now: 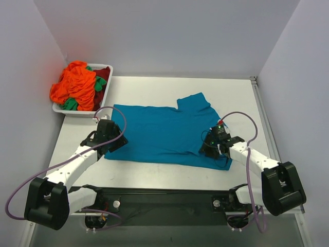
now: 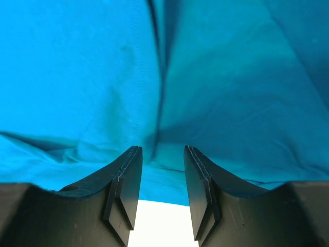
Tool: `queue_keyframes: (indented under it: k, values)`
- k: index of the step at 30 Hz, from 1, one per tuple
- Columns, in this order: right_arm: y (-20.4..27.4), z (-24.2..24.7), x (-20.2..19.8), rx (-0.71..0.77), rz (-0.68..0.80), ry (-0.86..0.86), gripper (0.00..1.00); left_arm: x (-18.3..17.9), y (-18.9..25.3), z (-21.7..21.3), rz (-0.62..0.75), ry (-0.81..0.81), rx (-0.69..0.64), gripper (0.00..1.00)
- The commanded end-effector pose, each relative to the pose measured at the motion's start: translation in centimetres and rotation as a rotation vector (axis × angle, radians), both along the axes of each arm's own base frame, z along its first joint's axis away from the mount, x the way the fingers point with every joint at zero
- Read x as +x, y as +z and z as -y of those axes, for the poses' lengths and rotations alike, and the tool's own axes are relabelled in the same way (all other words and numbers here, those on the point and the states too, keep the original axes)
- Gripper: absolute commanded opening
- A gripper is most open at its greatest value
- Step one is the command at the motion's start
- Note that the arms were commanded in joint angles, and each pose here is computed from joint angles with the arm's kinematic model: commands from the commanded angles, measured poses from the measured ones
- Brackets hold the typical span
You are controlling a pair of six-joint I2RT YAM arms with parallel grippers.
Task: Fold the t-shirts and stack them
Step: Fold the flattened tshirt in 1/3 of the way
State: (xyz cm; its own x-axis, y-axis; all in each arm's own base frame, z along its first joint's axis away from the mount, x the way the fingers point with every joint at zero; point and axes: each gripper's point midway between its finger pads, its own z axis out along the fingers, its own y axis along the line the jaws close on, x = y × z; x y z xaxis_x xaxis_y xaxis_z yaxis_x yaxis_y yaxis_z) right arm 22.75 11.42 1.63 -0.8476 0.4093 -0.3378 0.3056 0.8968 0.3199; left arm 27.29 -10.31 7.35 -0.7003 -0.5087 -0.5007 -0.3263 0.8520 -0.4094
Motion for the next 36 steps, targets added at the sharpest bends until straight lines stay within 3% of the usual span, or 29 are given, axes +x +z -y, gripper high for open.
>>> queue_keyframes:
  k: [1,13,23,28,33,36]
  values:
    - [0.7,-1.1,1.2,0.039,0.050,-0.022,0.39,1.2,2.2,0.4,0.070,-0.012,-0.011,0.58]
    - [-0.4,-2.6,0.5,0.046,0.018,-0.003,0.37,1.1,2.0,0.4,0.066,-0.014,-0.010,0.58]
    - [1.0,-3.8,3.4,0.054,0.055,-0.010,0.08,1.2,1.5,0.4,0.059,-0.014,-0.006,0.58]
    - [1.9,-5.0,6.1,0.048,0.071,0.017,0.03,1.3,1.1,0.6,0.046,-0.016,-0.015,0.58]
    - [2.4,-6.3,8.9,0.037,0.075,0.053,0.05,1.6,1.2,0.6,0.045,-0.013,-0.010,0.58]
    - [2.0,-6.7,9.8,0.016,0.064,0.088,0.19,1.7,1.1,0.5,0.039,-0.012,-0.004,0.59]
